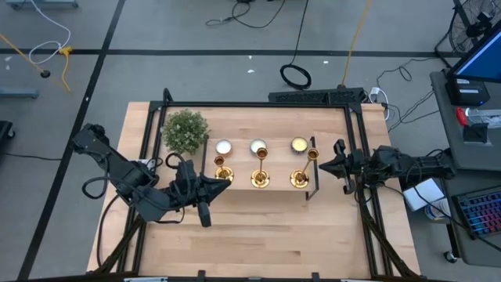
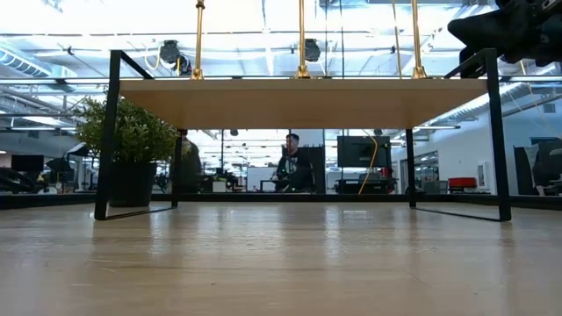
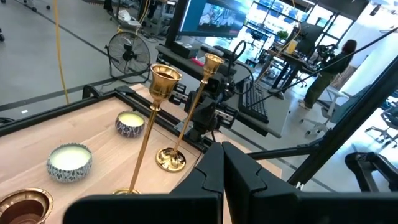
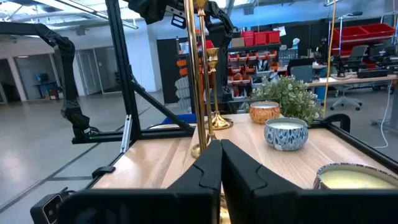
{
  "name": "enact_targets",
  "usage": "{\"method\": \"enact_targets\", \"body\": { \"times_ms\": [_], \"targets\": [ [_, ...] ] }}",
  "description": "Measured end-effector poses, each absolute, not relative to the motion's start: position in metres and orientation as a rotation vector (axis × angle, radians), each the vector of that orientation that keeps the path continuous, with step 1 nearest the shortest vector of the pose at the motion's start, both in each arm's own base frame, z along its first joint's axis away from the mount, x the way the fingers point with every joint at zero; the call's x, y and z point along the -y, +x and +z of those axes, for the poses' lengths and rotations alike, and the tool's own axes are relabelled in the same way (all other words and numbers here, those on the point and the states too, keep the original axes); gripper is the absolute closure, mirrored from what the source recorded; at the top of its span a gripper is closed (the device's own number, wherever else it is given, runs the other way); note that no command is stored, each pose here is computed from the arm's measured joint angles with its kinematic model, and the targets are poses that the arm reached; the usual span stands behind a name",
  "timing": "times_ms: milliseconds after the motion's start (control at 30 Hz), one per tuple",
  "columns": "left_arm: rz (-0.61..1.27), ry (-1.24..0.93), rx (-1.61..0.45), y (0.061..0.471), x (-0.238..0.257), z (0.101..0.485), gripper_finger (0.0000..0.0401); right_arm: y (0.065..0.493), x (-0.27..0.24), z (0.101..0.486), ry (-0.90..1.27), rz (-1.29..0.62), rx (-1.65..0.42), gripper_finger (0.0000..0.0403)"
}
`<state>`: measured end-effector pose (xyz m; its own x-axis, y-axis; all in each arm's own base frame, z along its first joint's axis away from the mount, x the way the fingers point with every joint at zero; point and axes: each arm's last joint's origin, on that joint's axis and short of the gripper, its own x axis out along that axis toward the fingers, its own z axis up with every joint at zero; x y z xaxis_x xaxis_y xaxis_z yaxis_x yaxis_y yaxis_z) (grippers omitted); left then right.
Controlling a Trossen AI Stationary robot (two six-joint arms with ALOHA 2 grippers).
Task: Pick & Place candle stick holders
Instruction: Return to Home Position
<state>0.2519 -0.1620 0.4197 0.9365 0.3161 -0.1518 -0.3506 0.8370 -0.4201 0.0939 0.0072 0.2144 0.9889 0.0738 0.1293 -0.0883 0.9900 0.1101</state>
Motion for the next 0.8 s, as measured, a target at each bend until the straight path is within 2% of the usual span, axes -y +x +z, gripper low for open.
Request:
{"method": "enact_targets", "body": {
  "times_ms": [233, 400, 500, 800],
  "targets": [
    [0.354, -0.475, -0.074, 0.252, 0.162, 0.42, 0.0401, 0.097, -0.007, 0.2, 0.126, 0.081, 0.099, 0.0403],
    [0.354, -0.489, -0.071, 0.252, 0.162, 0.42, 0.0401, 0.1, -0.008, 0.19, 0.15, 0.088, 0.174, 0.0403],
    [0.341, -0.493, -0.077, 0.252, 0.162, 0.42, 0.0401, 0.099, -0.008, 0.196, 0.155, 0.094, 0.259, 0.0403],
    [0.337, -0.506, -0.076, 0.252, 0.163, 0.42, 0.0401, 0.099, -0.008, 0.195, 0.148, 0.096, 0.253, 0.0403]
  ]
}}
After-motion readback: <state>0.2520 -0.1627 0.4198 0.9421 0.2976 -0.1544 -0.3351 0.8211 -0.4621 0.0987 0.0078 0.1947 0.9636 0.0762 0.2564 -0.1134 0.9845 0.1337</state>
